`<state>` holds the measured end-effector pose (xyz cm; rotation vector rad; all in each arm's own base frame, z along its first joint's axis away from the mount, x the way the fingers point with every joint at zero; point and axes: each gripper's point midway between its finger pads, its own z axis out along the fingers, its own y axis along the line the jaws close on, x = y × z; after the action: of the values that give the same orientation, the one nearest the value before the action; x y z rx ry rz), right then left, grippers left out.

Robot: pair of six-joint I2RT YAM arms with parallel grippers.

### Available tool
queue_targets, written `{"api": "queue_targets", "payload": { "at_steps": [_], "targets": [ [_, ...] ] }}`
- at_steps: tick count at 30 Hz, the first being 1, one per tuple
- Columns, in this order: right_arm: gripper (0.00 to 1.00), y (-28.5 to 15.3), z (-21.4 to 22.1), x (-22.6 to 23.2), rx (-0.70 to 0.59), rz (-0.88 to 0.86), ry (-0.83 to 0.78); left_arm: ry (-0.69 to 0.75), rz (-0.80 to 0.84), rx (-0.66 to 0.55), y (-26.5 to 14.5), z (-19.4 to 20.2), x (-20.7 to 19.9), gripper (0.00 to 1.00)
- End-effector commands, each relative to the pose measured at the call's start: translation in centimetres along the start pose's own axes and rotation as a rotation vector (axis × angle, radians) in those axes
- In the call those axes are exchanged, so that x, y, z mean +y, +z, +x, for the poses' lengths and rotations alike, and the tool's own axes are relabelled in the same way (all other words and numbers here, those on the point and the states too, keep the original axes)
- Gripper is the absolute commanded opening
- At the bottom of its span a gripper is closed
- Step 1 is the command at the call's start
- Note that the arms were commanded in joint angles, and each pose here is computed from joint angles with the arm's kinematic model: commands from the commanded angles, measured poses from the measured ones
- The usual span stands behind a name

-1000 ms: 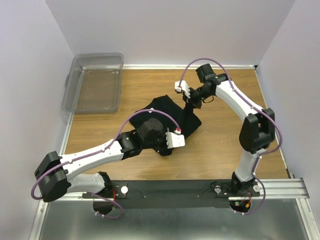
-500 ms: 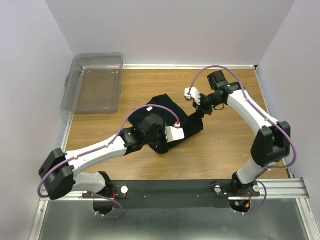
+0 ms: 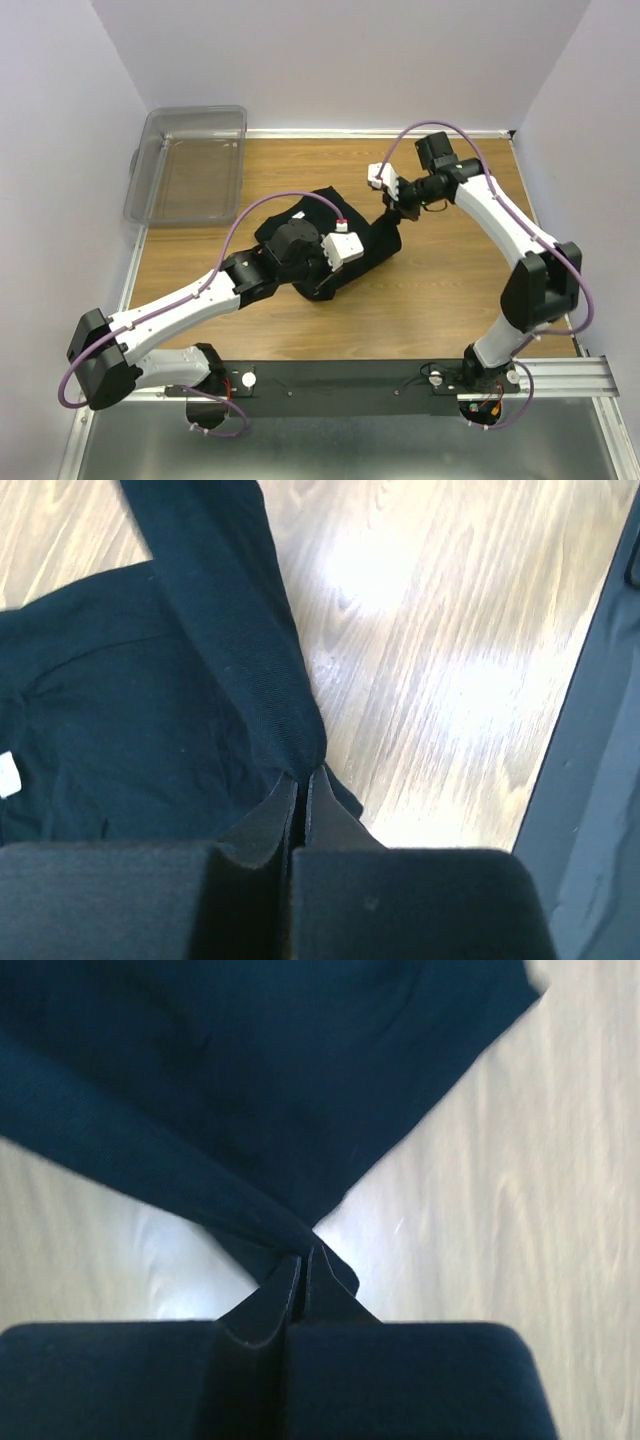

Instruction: Fold and stack the t-shirts

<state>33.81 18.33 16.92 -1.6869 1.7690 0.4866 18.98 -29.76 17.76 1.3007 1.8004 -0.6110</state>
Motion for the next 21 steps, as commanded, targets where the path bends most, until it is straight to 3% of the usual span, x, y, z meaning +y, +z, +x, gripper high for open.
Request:
{"api": "queue_targets", "payload": {
  "at_steps": [1, 4, 10, 21],
  "targets": [
    [0.00, 2.0, -4.2, -3.6, -0.130, 0.025, -0.015, -0.139, -0.038, -0.010, -1.0, -0.6, 0.3, 0.00],
    [0.01, 4.6, -6.6, -5.0, -0.154, 0.020, -0.026, -0.210, -0.096, -0.026, -1.5, -1.5, 1.6, 0.00],
    [0.00, 7.3, -9.1, -9.3, -0.204, 0.086, 0.039, -0.316, -0.196, 0.030, -2.0, 0.7, 5.1, 0.00],
    [0.01, 12.6, -9.6, -15.0, -0.224, 0.155, 0.133, -0.430, -0.354, 0.072, -3.3, 4.5, 12.5, 0.00]
  ]
}}
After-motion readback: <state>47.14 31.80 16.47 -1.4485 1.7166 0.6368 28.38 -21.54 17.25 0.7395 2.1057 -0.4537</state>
